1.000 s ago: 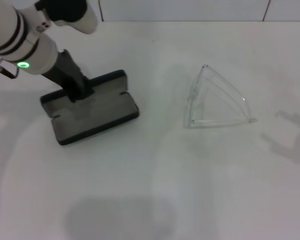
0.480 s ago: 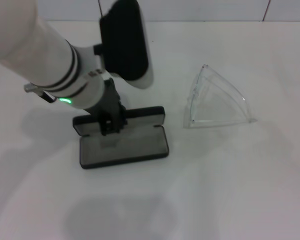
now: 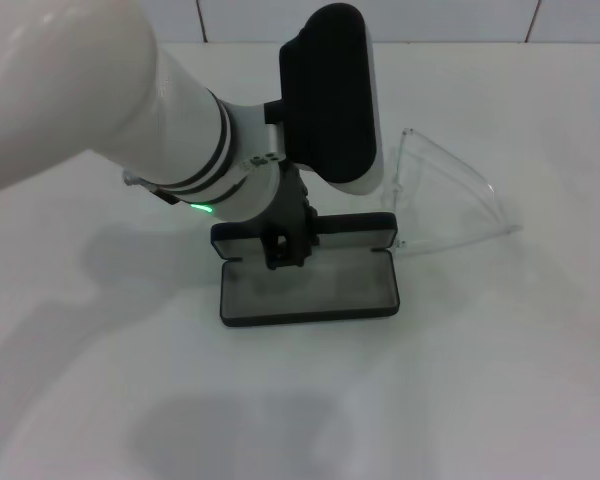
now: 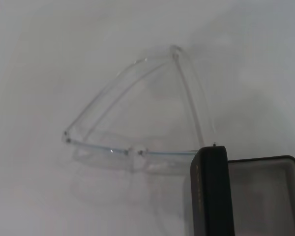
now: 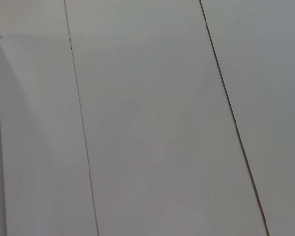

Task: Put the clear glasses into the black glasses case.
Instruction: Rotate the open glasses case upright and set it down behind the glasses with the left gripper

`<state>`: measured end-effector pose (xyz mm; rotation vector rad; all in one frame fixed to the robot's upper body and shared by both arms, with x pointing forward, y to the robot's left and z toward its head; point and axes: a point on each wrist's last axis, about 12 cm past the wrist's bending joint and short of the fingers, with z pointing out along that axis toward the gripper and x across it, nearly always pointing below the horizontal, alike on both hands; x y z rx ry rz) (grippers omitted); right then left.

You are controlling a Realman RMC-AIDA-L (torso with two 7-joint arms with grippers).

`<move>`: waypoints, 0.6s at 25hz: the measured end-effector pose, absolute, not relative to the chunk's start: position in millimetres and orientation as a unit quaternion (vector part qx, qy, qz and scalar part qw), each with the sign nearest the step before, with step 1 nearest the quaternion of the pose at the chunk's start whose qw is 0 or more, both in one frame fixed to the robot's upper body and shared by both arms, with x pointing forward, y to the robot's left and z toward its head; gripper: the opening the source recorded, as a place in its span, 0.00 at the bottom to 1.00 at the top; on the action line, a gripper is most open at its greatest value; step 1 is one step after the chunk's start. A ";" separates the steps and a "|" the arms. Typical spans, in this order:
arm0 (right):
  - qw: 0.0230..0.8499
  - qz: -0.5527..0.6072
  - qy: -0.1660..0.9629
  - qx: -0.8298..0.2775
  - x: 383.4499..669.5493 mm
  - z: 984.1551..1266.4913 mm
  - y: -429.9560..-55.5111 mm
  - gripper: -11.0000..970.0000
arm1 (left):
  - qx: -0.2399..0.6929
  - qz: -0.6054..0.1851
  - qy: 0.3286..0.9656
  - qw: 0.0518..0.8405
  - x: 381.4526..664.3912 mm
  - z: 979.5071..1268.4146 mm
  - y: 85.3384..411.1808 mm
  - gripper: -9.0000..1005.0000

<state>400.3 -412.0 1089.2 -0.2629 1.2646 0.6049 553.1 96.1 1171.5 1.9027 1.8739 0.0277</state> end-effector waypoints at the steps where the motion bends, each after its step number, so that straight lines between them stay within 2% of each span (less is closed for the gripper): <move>1: 0.757 0.277 0.580 -0.120 400.3 1089.3 -412.1 0.90 | 0.693 0.010 0.681 0.237 553.6 1171.0 94.6 0.24; 15: 0.759 0.269 0.580 -0.120 399.3 1088.9 -413.4 0.90 | 0.695 0.014 0.673 0.252 557.0 1162.3 74.1 0.26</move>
